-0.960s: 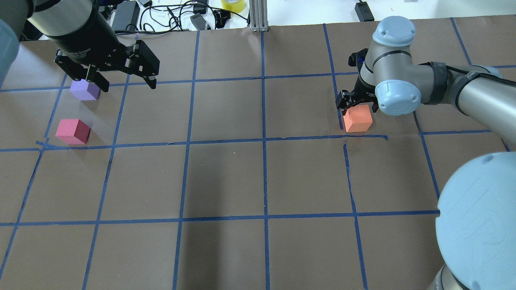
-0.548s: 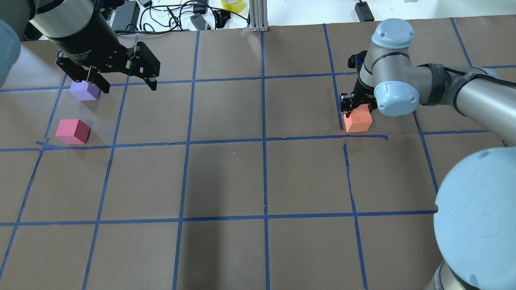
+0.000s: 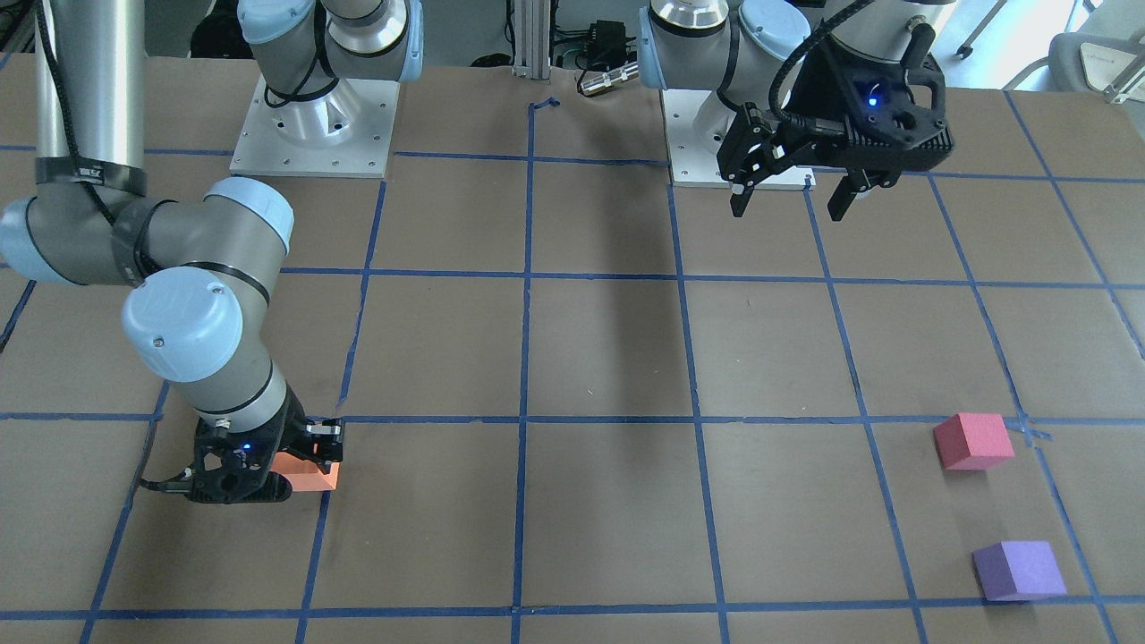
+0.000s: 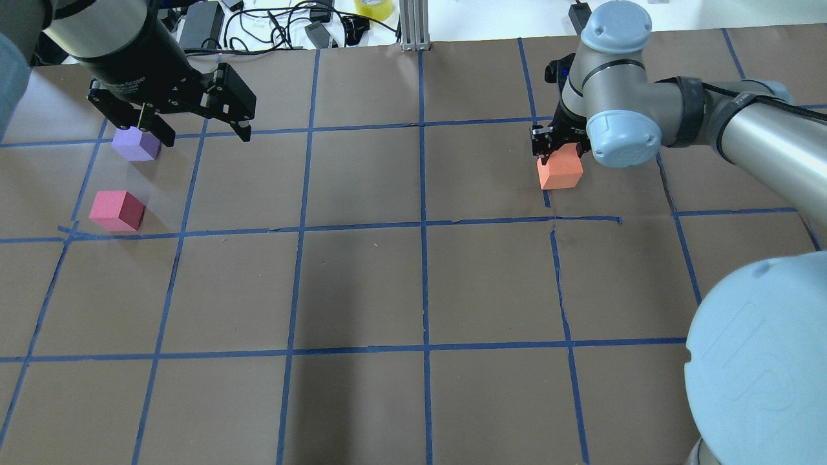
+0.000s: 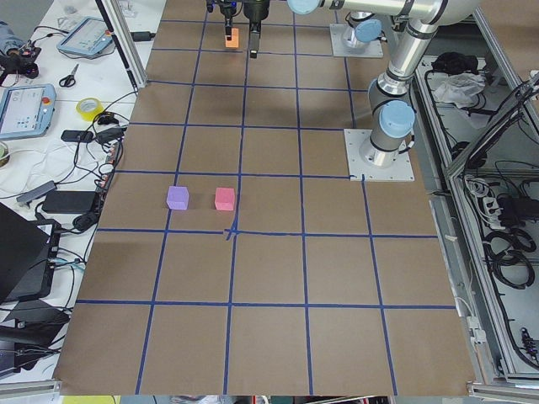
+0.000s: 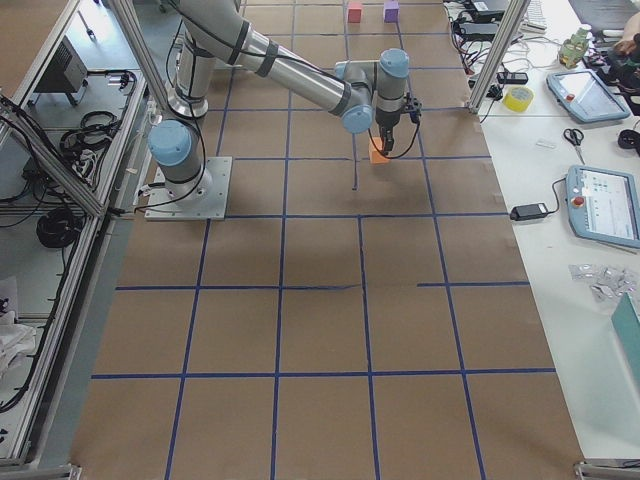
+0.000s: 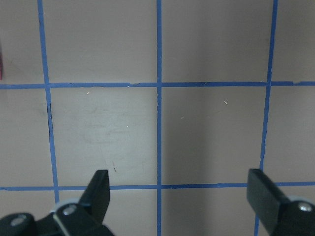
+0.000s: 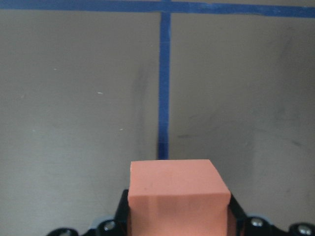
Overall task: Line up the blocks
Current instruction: 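Carry the orange cube with the right gripper toward the table center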
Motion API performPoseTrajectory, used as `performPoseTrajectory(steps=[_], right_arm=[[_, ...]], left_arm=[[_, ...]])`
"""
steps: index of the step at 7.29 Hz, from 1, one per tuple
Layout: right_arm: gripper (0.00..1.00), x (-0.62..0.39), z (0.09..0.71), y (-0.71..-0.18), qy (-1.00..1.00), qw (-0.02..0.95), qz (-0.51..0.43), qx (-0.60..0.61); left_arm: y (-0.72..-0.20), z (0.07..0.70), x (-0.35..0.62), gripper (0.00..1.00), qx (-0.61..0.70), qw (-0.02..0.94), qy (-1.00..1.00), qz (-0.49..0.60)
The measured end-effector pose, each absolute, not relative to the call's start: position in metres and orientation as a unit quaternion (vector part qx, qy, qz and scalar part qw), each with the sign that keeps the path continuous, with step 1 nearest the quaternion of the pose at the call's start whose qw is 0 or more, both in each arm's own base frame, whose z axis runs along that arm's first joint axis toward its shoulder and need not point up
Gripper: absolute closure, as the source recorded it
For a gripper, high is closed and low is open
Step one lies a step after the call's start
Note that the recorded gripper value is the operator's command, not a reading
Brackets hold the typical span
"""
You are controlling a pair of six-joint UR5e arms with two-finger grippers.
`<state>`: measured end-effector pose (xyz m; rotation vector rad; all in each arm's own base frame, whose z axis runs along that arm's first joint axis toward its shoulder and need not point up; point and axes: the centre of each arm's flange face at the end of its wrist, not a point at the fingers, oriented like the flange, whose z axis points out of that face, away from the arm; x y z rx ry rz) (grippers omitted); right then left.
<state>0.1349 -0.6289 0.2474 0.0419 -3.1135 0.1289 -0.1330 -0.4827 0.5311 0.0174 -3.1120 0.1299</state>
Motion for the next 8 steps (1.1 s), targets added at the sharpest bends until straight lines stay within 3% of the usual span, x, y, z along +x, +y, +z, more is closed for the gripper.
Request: performPoseTrajectory(steps=[8], right_arm=[[0.96,0.365,0.249,-0.662,-0.996,-0.034,0.066,-0.053]], left_arm=[[-0.477,0.535,-0.133,0.00,0.004,0.012,-0.999,0.041]])
